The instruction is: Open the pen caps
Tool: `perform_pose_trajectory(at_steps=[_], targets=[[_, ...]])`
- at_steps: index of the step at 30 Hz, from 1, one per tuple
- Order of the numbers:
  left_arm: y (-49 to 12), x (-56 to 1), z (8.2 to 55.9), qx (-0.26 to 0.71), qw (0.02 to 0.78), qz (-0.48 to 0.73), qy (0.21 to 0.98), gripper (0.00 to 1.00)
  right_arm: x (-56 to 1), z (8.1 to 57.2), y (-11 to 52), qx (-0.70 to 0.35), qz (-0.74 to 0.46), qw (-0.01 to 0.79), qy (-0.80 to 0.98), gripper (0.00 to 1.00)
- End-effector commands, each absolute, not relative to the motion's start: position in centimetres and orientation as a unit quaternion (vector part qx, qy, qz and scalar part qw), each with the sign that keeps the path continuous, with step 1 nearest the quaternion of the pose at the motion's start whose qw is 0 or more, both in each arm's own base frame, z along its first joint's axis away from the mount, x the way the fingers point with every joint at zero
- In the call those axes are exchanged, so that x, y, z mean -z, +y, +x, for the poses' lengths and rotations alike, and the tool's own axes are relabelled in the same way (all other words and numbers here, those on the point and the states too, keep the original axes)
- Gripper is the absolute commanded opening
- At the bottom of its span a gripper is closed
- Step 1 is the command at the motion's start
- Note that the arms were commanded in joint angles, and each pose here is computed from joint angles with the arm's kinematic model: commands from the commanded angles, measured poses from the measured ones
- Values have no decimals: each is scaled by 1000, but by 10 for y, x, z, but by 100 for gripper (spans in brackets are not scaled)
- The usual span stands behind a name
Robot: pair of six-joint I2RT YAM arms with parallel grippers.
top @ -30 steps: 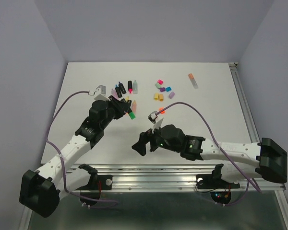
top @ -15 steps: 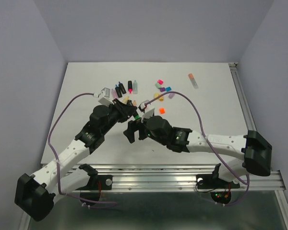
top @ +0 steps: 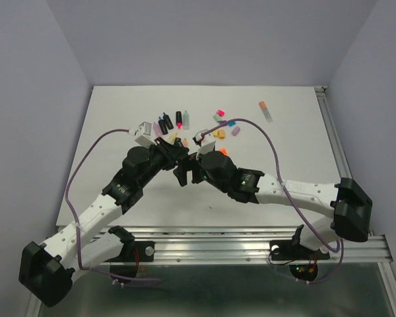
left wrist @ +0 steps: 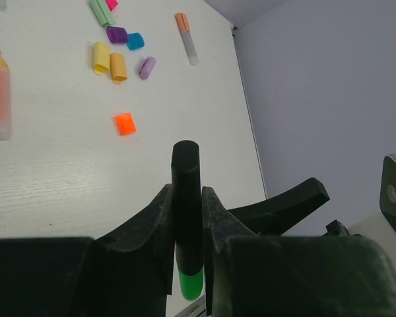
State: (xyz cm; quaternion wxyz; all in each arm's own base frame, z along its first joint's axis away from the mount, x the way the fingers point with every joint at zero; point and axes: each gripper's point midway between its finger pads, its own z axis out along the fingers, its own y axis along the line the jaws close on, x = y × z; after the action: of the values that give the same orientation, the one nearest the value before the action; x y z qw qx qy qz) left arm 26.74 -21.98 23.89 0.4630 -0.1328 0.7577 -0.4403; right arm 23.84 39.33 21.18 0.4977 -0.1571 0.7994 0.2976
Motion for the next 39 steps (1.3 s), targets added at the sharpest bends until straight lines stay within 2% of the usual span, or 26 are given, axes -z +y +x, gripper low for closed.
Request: perform_pose_trajectory(at_steps=[1,4,9,14,15,18,21,27,31,34,39], targets=[[-219,-248,265,448,478,-126,745,0,-245,244,404,-323,-158,517,777,81],[-219,-250,267,446,480,-128,745,0,-245,237,408,-338,-172,508,774,72],[-222,-250,267,448,476,-121,747,0,-247,237,409,-341,-176,510,770,69],[-224,-253,268,451,479,-115,744,0,-248,235,412,-348,-185,508,766,54],[-223,-256,269,449,484,-114,743,0,-247,233,413,-348,-190,506,766,42],[-222,-258,269,447,487,-114,741,0,-246,234,410,-344,-190,507,767,27],[-222,-260,271,443,494,-108,740,0,-241,231,406,-343,-190,503,771,1],[-212,-254,290,399,518,-127,746,0,-209,207,392,-366,-201,462,782,1],[-204,-254,313,363,532,-129,754,0,-160,167,372,-400,-218,395,798,1],[-190,-260,333,338,548,-143,752,0,-159,135,371,-451,-229,364,782,1],[-179,-262,356,326,549,-156,753,0,-131,100,356,-455,-241,330,791,1]])
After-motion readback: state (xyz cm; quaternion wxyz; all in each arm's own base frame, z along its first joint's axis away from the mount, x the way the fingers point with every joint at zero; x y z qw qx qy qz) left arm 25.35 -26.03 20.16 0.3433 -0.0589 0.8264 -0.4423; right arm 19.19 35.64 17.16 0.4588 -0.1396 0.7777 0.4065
